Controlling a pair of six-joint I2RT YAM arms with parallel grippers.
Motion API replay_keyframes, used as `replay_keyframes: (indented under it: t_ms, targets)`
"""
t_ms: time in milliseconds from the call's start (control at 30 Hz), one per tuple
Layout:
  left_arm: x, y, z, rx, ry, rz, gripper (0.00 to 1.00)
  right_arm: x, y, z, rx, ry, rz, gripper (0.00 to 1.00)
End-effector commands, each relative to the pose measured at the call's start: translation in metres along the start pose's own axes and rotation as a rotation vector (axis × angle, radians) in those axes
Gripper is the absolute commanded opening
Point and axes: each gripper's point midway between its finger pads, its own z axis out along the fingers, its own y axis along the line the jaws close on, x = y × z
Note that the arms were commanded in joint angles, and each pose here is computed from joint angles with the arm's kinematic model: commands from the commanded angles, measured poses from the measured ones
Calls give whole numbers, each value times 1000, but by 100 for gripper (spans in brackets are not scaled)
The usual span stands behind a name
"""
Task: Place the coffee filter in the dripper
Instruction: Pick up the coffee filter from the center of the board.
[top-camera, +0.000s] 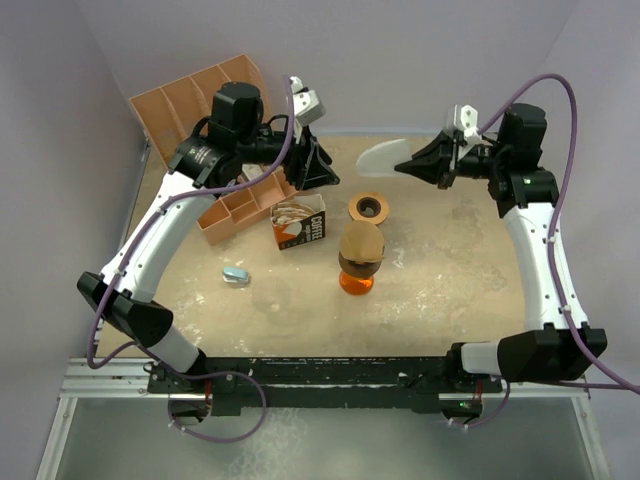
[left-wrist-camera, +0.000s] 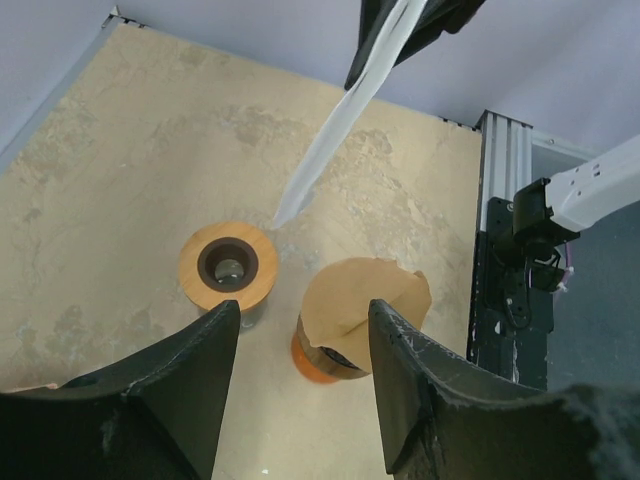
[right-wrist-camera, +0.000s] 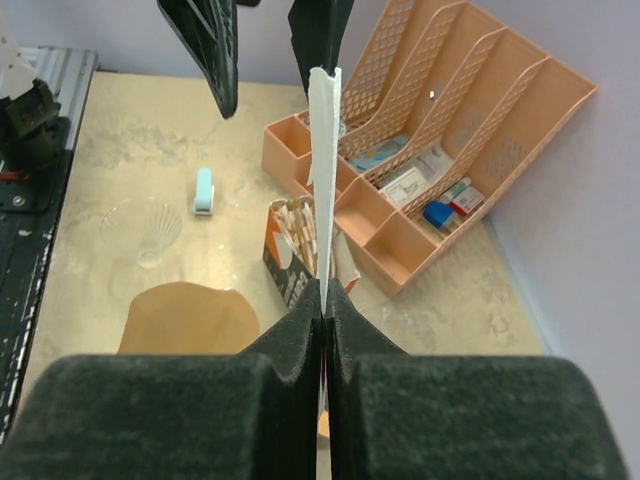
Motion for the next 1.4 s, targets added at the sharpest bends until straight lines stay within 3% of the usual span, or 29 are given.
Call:
replay_keyframes:
  t_ms: [0, 500, 1367]
  targets:
    - [-22, -25, -7, 29, -23, 133, 52, 5, 19, 1, -59, 25, -55, 0]
    - [-38, -26, 16, 60, -25, 253, 50, -11, 47, -1, -90, -9, -85, 0]
    - [-42, -35, 25, 142, -53, 243, 49, -10, 52, 1, -119, -32, -60, 0]
